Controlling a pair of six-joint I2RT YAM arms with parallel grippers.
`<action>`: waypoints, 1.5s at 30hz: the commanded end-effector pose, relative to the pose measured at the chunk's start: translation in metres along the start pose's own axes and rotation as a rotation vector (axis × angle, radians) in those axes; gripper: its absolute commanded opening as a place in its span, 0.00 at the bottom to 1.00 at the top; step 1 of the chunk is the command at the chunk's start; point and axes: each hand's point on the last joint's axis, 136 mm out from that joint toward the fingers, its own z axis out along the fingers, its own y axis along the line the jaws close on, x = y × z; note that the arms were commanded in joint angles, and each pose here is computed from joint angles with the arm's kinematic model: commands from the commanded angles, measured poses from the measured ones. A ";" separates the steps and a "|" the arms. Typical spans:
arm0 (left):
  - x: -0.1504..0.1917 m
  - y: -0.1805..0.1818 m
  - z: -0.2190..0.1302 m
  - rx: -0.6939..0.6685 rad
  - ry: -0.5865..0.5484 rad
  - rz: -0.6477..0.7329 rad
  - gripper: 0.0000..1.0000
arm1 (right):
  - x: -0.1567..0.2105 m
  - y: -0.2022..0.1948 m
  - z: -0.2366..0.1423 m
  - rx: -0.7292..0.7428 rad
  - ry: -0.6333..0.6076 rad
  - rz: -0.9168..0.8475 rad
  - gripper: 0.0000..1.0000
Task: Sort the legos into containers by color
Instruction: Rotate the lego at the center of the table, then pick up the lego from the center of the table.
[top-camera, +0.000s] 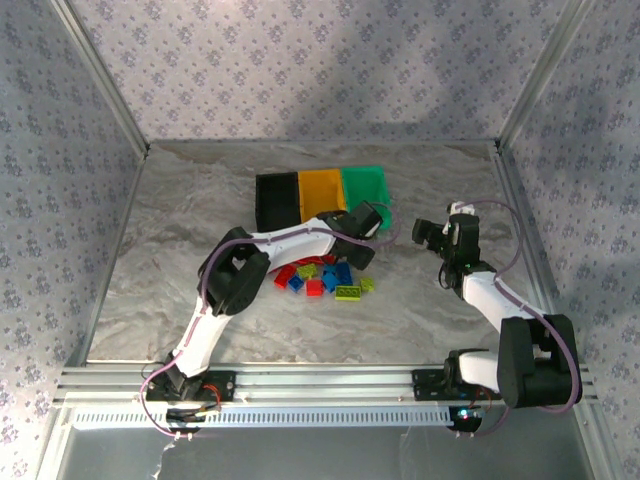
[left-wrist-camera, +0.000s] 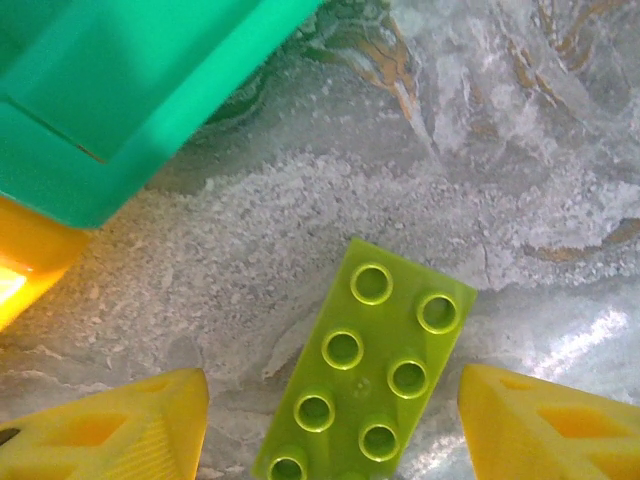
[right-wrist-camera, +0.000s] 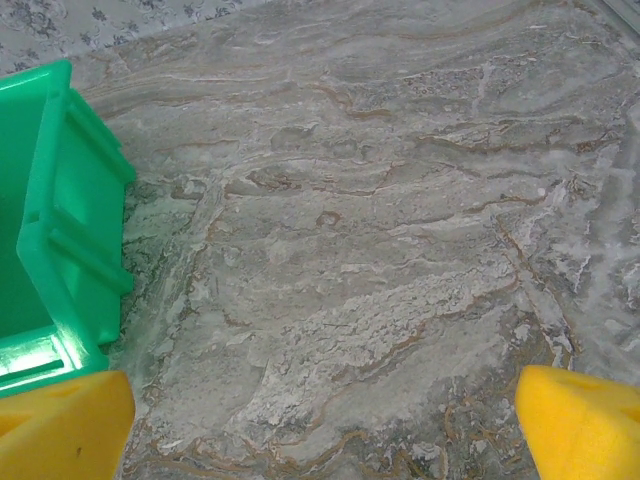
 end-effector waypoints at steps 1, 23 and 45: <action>-0.013 0.001 -0.006 -0.016 -0.014 0.012 0.67 | -0.011 -0.001 0.000 0.009 -0.013 0.024 1.00; 0.015 -0.011 0.021 0.042 0.097 0.023 0.41 | -0.009 -0.004 0.000 0.011 -0.007 0.043 1.00; -0.072 0.072 -0.080 0.022 -0.218 -0.135 0.28 | -0.010 -0.009 0.002 0.014 -0.002 0.066 1.00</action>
